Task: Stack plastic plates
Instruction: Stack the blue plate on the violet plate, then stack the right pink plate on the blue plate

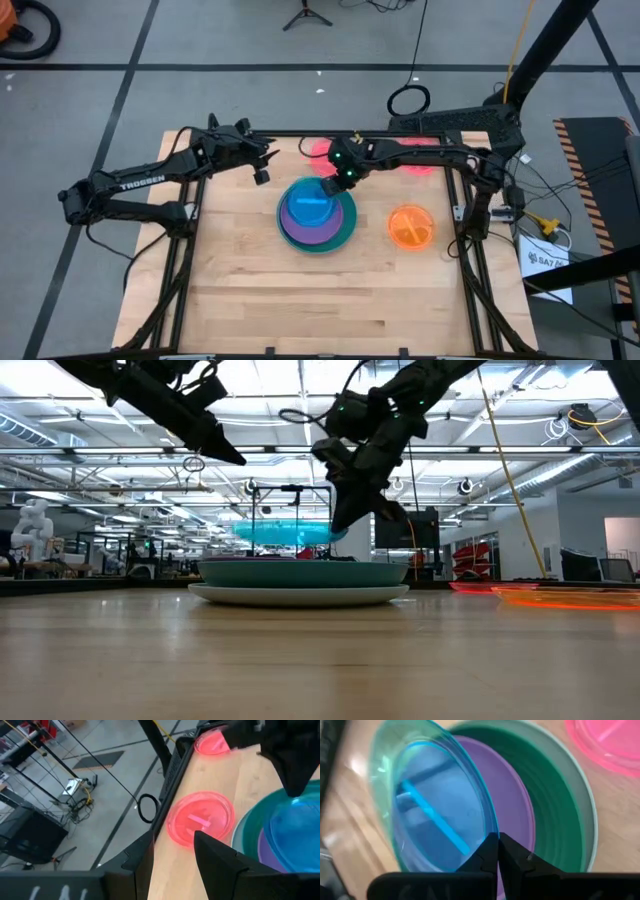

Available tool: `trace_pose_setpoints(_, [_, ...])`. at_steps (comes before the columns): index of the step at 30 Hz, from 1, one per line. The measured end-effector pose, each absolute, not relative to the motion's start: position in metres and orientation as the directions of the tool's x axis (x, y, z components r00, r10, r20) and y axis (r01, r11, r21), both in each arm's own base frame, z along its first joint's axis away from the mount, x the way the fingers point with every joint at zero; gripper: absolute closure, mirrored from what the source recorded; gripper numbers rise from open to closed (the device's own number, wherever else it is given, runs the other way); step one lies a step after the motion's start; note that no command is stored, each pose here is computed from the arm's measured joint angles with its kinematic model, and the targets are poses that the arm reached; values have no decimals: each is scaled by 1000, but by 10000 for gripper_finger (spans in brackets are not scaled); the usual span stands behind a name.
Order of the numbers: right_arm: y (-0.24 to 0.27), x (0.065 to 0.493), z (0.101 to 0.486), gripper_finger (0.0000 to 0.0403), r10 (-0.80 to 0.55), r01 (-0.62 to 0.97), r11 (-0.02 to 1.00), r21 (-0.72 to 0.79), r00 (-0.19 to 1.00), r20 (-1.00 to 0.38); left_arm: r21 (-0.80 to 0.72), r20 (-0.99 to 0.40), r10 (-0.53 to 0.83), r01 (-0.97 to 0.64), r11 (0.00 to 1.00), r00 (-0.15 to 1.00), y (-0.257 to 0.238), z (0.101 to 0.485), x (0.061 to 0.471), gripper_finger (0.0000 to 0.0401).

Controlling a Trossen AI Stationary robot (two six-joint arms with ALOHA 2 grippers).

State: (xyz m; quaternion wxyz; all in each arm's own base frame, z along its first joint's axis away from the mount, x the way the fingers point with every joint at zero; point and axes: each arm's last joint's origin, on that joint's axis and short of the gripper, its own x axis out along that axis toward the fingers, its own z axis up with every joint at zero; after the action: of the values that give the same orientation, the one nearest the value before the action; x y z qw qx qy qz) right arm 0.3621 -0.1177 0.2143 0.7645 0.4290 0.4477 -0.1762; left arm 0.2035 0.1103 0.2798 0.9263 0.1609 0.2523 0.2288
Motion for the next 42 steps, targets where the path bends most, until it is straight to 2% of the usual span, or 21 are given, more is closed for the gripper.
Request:
trace_pose_setpoints(7, [-119, 379, 202, 403, 144, 661, 600, 452, 466, -873, 411, -394, 508, -348, 843, 766, 111, 280, 203, 254])
trace_pose_setpoints(15, [-118, 383, 193, 401, 155, 659, 613, 435, 440, -885, 403, -406, 505, -347, 847, 761, 111, 279, 202, 254])
trace_pose_setpoints(33, [-118, 383, 193, 326, 152, 649, 626, 432, 441, -884, 395, -418, 503, -347, 851, 756, 110, 278, 202, 254])
trace_pose_setpoints(42, [-118, 367, 215, 326, 151, 633, 660, 406, 417, -896, 389, -438, 498, -342, 855, 748, 110, 276, 201, 254])
